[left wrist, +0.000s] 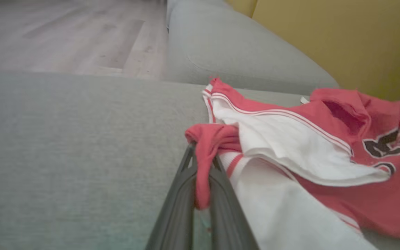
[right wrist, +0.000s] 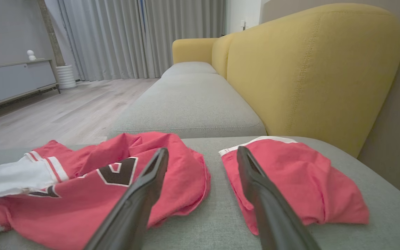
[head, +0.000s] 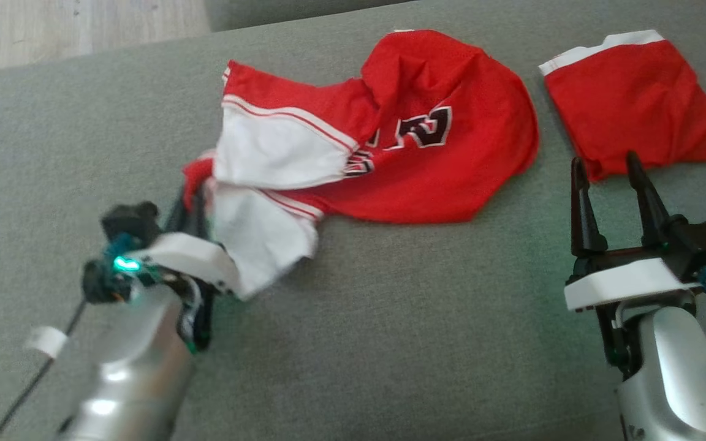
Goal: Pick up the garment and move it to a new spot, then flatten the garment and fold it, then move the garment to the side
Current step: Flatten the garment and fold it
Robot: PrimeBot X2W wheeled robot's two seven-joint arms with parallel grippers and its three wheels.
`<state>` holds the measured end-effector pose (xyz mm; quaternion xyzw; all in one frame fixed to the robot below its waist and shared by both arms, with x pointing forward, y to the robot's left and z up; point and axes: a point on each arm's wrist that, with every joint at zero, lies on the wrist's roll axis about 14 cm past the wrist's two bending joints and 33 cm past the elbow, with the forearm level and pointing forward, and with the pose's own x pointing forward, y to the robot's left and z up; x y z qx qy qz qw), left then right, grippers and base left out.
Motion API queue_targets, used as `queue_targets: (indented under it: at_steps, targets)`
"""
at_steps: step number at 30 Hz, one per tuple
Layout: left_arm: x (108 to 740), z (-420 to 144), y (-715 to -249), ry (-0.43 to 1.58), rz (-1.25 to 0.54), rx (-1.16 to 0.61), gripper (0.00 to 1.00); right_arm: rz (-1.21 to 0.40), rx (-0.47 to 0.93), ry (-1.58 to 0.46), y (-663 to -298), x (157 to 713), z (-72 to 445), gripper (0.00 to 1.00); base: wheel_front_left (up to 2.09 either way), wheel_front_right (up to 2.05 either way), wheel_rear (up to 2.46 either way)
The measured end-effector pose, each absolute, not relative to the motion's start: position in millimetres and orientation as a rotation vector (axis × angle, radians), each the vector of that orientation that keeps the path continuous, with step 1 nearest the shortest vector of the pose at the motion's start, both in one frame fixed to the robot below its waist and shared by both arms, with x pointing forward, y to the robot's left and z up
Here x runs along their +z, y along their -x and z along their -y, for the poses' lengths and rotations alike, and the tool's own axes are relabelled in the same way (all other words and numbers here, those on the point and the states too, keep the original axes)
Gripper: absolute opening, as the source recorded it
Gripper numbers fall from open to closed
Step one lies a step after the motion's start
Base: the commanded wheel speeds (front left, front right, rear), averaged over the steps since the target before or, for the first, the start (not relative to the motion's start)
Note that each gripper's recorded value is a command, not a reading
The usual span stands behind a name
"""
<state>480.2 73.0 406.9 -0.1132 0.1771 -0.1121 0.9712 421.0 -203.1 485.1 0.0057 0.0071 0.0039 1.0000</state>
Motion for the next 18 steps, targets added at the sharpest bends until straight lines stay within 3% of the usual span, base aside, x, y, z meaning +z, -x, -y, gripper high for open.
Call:
queue_targets:
  at_steps: [9, 10, 11, 12, 13, 14, 18]
  targets:
    - [420.9, -138.3, -501.5, 0.141, -0.286, -0.115, 0.0, -0.042, 0.068, -0.01, -430.0, 475.9, 182.2, 1.0, 0.0, 0.0, 0.0]
    - [420.4, -141.9, -501.0, 0.135, -0.287, -0.109, 0.16, -0.044, 0.073, -0.01, -430.7, 475.3, 180.2, 1.0, 0.0, 0.0, 0.0]
    - [420.3, -144.8, -500.5, 0.134, -0.288, -0.102, 0.25, -0.045, 0.079, -0.011, -431.4, 474.6, 178.2, 1.0, 0.0, 0.0, 0.0]
    - [420.4, -148.2, -500.2, 0.136, -0.287, -0.092, 0.27, -0.047, 0.084, -0.012, -432.0, 473.9, 176.4, 1.0, 0.0, 0.0, 0.0]
    - [421.5, -153.3, -500.3, 0.137, -0.284, -0.074, 0.39, -0.05, 0.089, -0.013, -432.5, 473.1, 174.5, 1.0, 0.0, 0.0, 0.0]
    - [424.3, -158.4, -501.0, 0.13, -0.274, -0.062, 1.0, -0.052, 0.095, -0.014, -433.1, 472.1, 172.2, 1.0, 0.0, 0.0, 0.0]
    - [439.3, -170.7, -500.6, 0.123, -0.224, -0.035, 1.0, -0.064, 0.13, -0.018, -435.2, 468.8, 159.6, 1.0, 0.0, 0.0, 0.0]
